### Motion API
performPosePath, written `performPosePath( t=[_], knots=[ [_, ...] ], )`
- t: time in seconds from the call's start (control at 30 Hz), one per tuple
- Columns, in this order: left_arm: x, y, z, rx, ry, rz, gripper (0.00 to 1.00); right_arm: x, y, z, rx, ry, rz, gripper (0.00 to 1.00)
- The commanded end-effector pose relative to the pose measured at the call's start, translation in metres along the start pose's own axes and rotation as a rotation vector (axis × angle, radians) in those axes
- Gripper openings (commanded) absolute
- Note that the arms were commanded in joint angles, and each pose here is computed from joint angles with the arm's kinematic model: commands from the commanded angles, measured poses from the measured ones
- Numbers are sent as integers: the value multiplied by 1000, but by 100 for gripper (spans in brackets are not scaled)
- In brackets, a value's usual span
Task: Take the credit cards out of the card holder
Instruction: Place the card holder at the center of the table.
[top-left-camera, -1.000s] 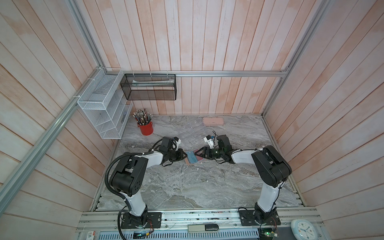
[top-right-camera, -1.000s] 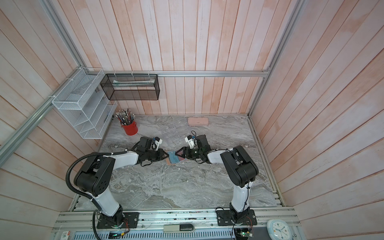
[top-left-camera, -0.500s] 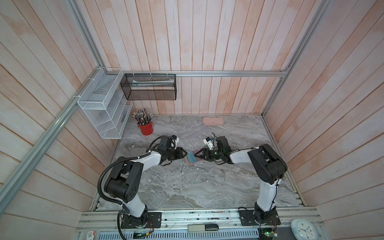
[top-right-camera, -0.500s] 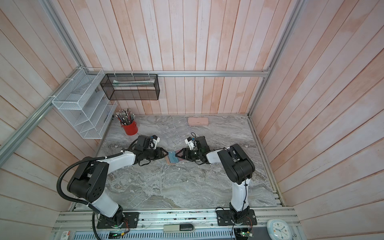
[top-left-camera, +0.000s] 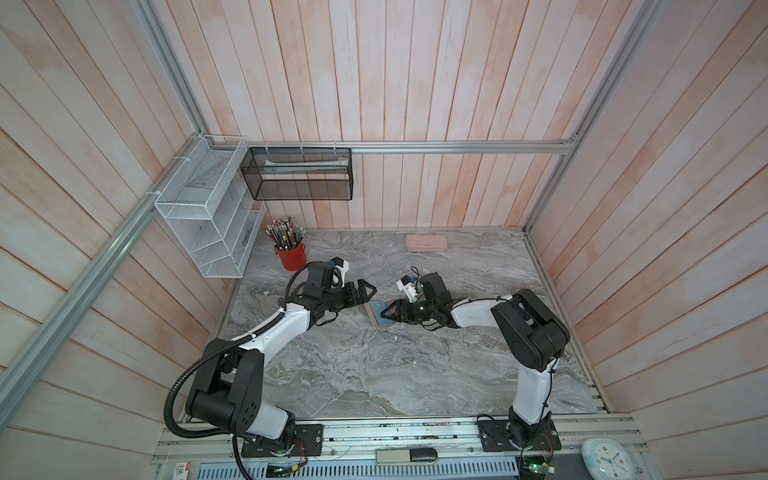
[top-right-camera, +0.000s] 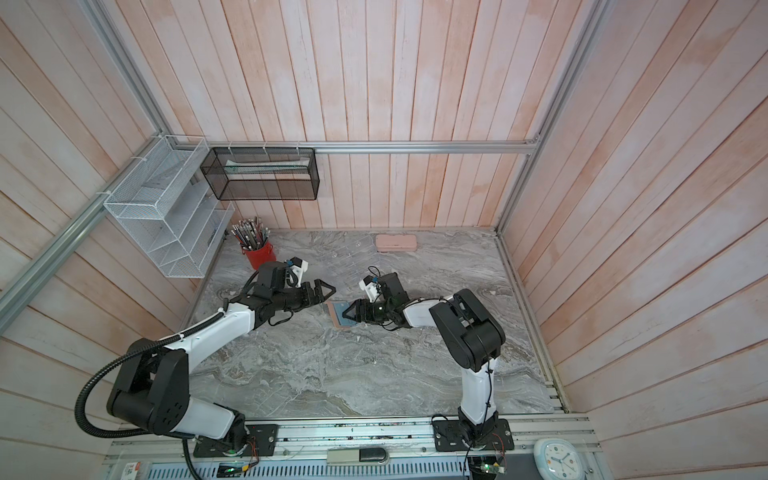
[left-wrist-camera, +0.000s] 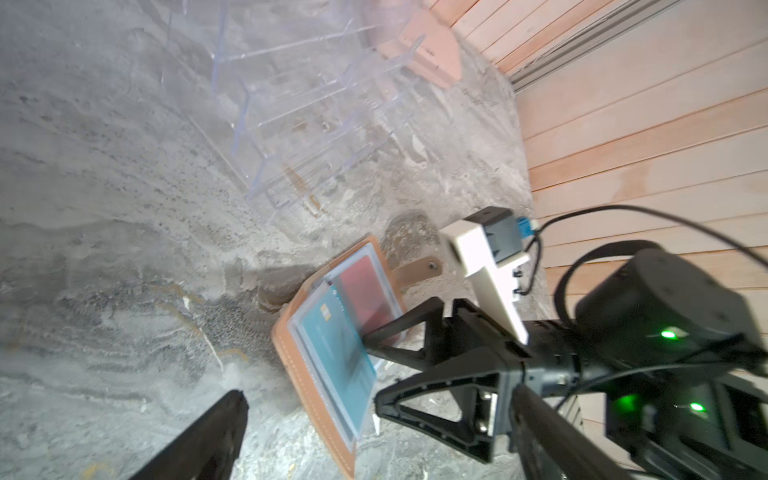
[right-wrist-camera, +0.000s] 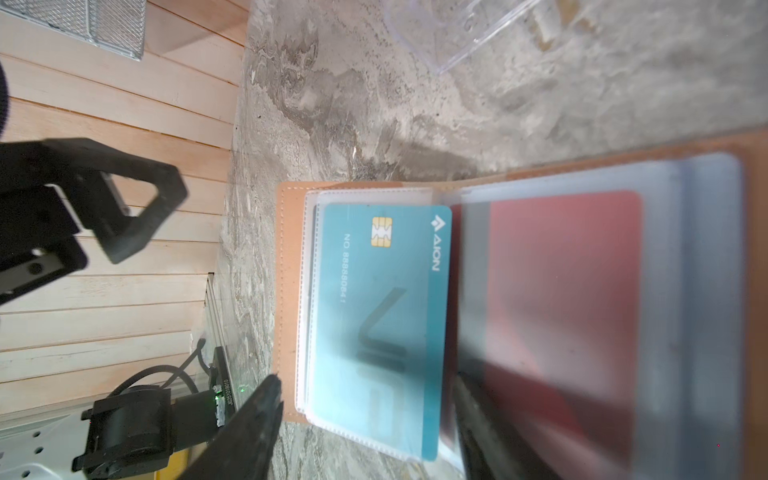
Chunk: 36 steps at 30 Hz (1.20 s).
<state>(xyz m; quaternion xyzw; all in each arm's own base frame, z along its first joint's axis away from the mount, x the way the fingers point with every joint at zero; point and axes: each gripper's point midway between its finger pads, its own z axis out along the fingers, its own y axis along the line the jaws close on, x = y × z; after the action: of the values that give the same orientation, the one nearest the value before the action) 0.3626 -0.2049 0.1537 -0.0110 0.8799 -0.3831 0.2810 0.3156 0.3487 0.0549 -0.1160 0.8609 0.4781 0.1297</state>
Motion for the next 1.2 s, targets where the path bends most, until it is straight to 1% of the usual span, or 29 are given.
performPosePath(
  t=[0.0,0.13,0.43,0.67,0.83,1.03,1.17],
  knots=[
    [-19,-27,-12,109,-34,-29,100,3,-1,5,23,11,-2,65],
    [-27,-36,-11,205,-43,-101,100,8,5,11,19,22,-11,65],
    [-18,-35,10,294,7,-208,100,13,7,21,50,38,-30,62],
    [-1,-21,34,300,64,-284,100,12,6,20,60,36,-36,62],
    [14,-18,49,291,111,-299,100,12,7,17,62,33,-45,62],
    [26,-3,58,252,133,-325,100,16,8,14,51,30,-44,62],
    [36,10,62,222,143,-349,100,17,11,8,47,22,-50,65]
  ],
)
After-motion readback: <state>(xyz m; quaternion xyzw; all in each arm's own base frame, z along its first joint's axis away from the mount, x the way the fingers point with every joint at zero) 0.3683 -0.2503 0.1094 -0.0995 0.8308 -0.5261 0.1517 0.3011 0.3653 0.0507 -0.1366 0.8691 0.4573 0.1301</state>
